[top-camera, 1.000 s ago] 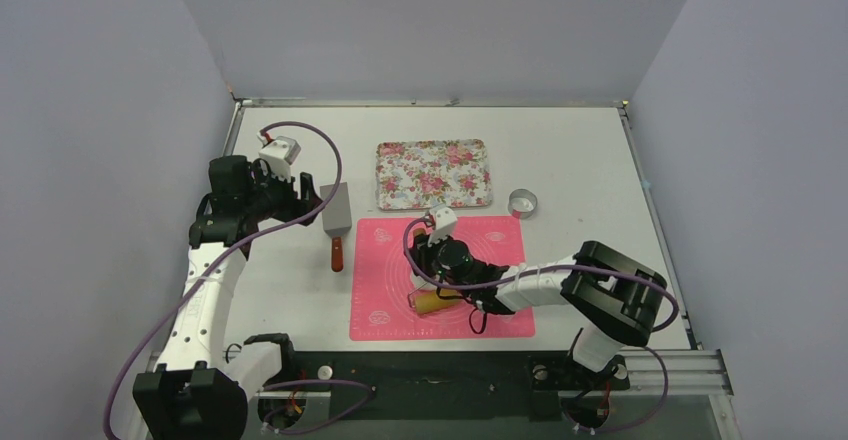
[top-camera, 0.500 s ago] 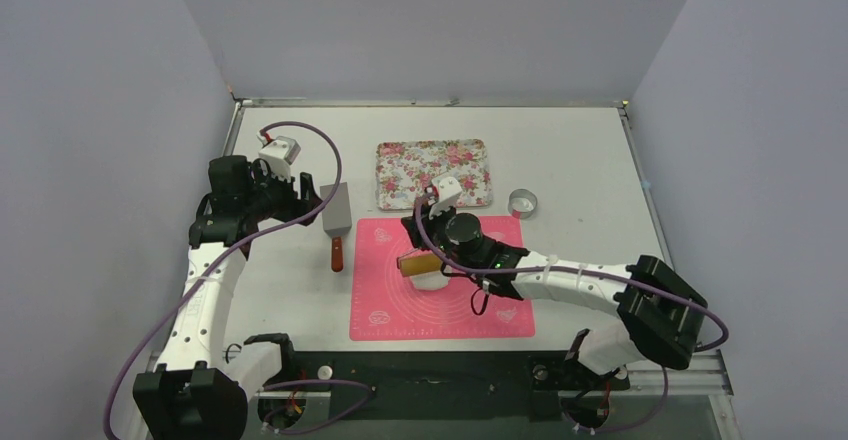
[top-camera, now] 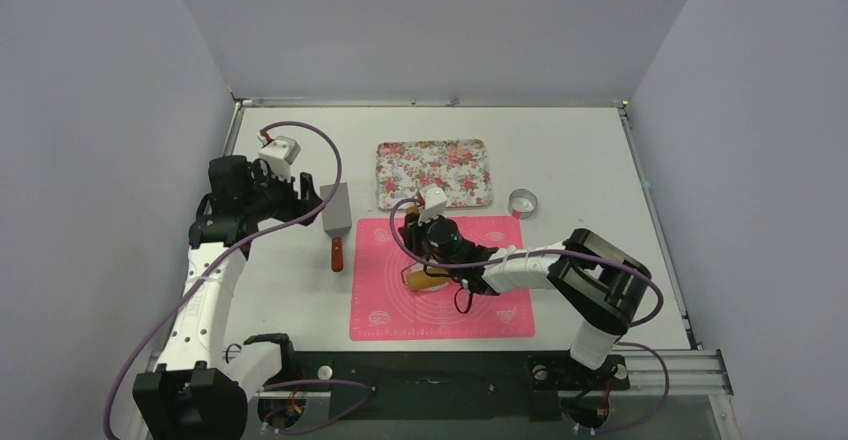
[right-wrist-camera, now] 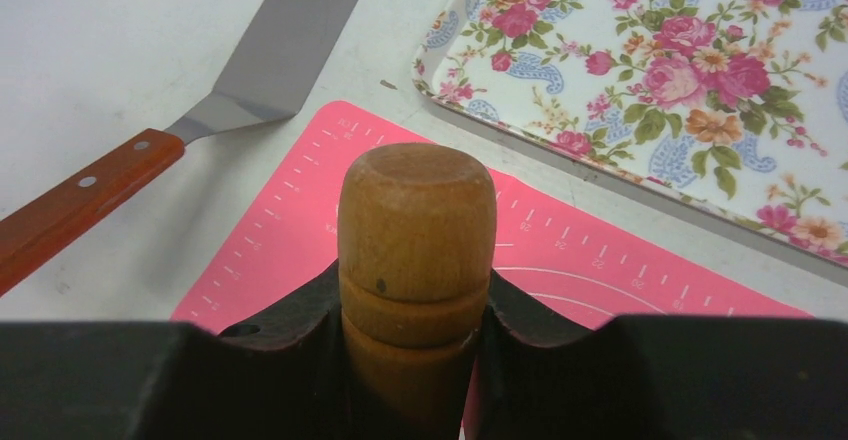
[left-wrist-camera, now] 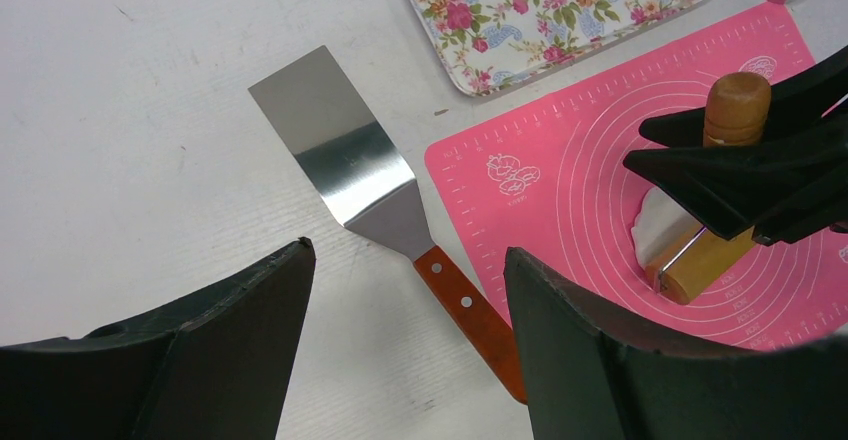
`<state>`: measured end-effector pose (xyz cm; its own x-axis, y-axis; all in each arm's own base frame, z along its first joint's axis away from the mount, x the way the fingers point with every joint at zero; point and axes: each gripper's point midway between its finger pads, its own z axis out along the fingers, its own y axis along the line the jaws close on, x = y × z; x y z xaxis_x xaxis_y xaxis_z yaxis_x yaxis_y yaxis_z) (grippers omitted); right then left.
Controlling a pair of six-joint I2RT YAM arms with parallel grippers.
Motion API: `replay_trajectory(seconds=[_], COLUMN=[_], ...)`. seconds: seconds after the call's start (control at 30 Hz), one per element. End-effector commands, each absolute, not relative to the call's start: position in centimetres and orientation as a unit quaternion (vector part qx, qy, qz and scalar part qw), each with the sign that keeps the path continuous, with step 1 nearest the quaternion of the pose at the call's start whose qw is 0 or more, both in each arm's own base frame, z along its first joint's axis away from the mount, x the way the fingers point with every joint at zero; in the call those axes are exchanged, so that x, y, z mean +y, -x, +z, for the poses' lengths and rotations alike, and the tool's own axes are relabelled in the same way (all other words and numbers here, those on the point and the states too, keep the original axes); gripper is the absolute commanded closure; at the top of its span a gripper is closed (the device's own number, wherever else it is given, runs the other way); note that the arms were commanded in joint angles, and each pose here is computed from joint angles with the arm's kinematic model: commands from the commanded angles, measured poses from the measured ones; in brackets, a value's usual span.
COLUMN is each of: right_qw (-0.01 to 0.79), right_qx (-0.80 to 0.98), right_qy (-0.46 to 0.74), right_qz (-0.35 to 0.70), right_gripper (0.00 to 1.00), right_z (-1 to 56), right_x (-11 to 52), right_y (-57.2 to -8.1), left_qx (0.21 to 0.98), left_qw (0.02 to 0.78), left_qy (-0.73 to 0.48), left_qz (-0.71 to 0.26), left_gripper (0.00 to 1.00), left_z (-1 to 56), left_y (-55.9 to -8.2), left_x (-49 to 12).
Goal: Roll out the dumpling wrappers from the dough
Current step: Flatten out the dough on the work surface.
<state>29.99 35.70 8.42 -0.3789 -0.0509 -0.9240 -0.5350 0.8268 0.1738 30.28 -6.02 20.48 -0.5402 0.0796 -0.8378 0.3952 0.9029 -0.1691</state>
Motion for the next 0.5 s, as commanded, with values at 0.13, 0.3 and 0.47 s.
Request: replay_trajectory(seconds=[0.13,0.3,0.47], right_qw=[0.492,0.492,0.527], right_qx=[0.818,0.819,0.795], right_qy=[0.181,0.183,0.198], right_qz=[0.238,0.233,0.226], right_gripper=[1.0,1.0,1.0], right_z=[4.4,4.1,9.0], right_x=[34.6,34.1,34.5], right_y=[-25.9,-25.1,-26.5], left_qx=[0.842,0.841,0.841], left_qw=[0.489,0.49,0.491], left_qy=[-0.144,-0.144,-0.145], left_qz=[-0.175,-0.175,-0.175], left_gripper=[0.32,0.32,0.32], left_z=[22.4,22.5,22.6], left_y=[-31.2,-31.2,-31.2], left_x=[-6.1,-6.1,-6.1])
